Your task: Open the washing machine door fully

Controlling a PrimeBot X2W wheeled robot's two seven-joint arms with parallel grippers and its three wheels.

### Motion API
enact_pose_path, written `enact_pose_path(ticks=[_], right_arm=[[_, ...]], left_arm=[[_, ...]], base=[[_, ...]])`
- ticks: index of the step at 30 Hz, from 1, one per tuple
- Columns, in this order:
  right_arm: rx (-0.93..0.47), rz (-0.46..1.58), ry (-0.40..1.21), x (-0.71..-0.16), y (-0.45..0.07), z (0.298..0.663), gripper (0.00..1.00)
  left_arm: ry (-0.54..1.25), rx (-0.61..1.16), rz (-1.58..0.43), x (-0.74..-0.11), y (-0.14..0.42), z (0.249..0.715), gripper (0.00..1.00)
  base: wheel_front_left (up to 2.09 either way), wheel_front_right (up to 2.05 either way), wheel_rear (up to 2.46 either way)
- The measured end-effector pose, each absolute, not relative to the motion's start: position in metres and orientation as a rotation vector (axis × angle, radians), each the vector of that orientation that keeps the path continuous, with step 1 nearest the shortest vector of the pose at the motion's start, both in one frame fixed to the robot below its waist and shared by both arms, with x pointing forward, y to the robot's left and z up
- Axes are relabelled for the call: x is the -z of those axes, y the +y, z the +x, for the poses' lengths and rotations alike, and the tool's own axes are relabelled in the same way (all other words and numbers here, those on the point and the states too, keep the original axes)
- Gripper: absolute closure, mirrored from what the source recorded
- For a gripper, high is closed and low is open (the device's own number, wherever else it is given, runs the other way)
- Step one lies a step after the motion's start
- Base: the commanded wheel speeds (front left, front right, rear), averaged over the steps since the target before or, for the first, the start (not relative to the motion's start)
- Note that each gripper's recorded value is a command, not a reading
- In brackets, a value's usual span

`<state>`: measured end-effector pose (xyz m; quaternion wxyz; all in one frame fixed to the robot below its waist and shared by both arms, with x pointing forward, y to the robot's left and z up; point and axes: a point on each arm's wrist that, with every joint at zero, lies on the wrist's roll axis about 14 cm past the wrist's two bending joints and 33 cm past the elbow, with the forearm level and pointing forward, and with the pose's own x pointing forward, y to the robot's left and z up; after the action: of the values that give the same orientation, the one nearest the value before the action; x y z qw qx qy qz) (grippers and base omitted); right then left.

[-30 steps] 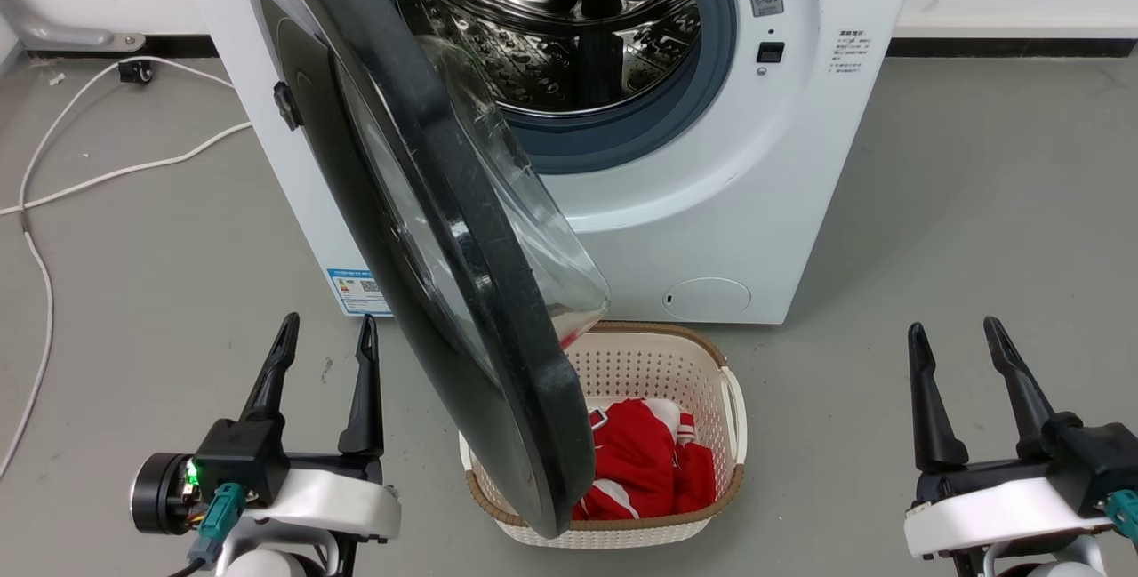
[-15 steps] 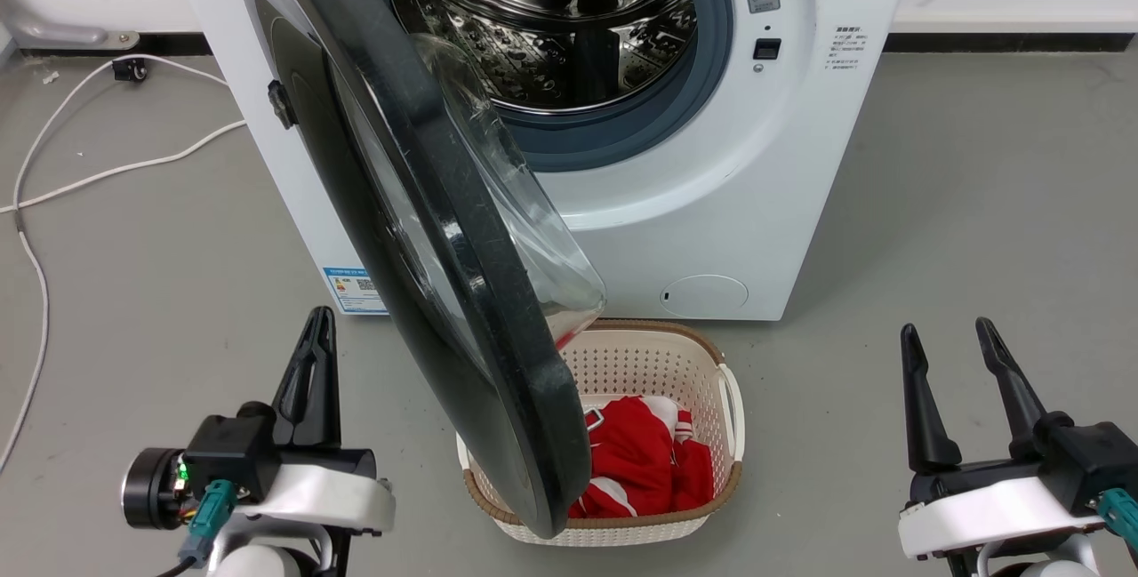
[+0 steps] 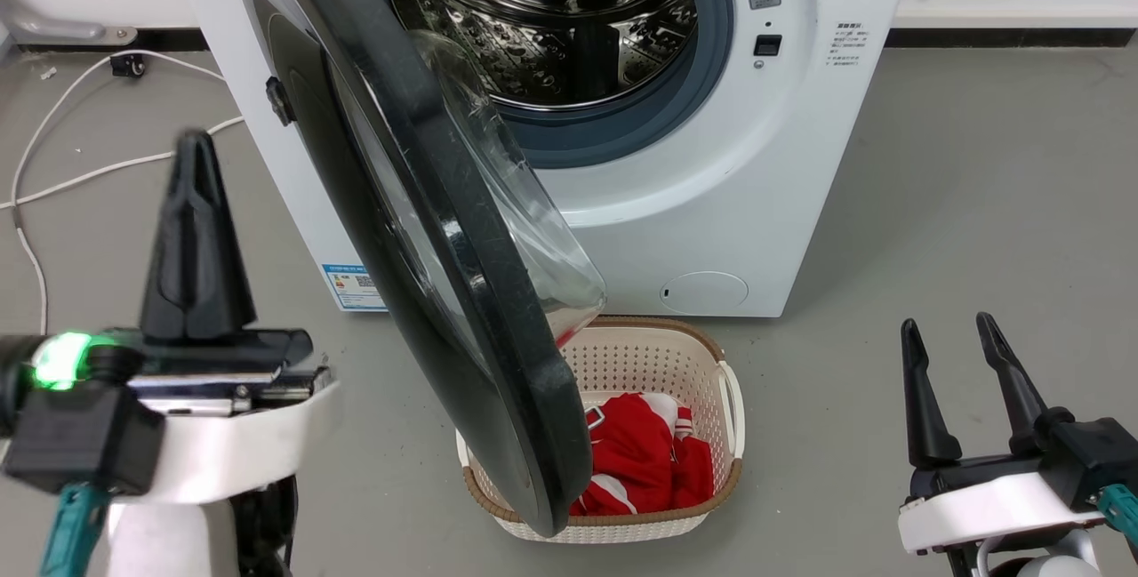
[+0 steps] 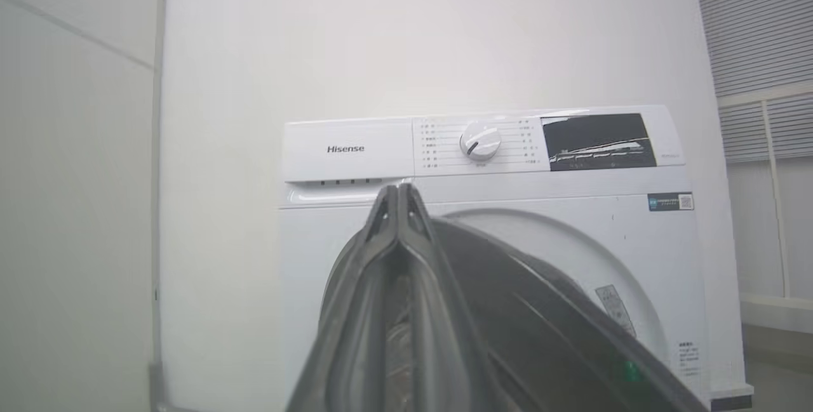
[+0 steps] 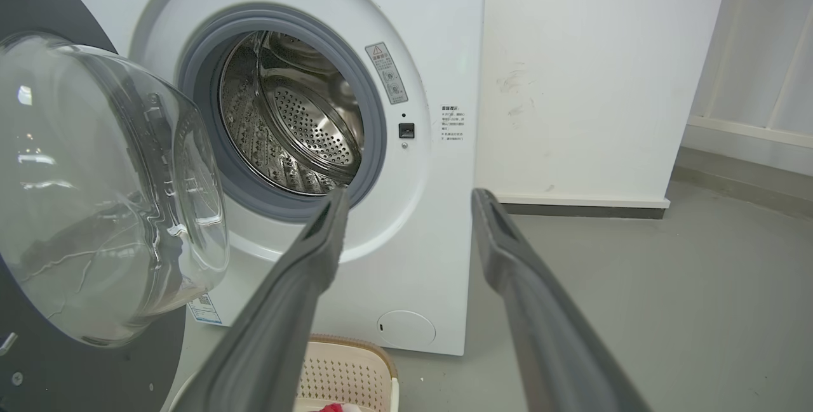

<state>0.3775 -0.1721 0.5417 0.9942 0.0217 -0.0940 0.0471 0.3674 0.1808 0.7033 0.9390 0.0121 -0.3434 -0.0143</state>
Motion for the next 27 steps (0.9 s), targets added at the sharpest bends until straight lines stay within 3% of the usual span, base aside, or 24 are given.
enact_pose_path(ticks=[8, 14, 17, 27], right_arm=[[-0.089, 0.047, -0.182, -0.540, -0.174, 0.376, 0.00], [-0.082, 0.054, -0.179, -0.539, -0.176, 0.375, 0.00], [-0.093, 0.056, -0.172, -0.538, -0.172, 0.374, 0.00], [-0.104, 0.076, -0.155, -0.533, -0.168, 0.375, 0.00]], left_arm=[[-0.980, 0.139, 0.028, -0.776, 0.145, 0.323, 1.00], [-0.974, 0.315, -0.082, -0.773, 0.103, 0.307, 1.00], [-0.776, 0.469, -0.146, -0.722, 0.060, 0.311, 1.00], [-0.248, 0.632, -0.134, -0.591, 0.010, 0.311, 1.00]], base=[[0.00, 0.00, 0.00], [0.00, 0.00, 0.00], [0.00, 0.00, 0.00], [0.00, 0.00, 0.00]])
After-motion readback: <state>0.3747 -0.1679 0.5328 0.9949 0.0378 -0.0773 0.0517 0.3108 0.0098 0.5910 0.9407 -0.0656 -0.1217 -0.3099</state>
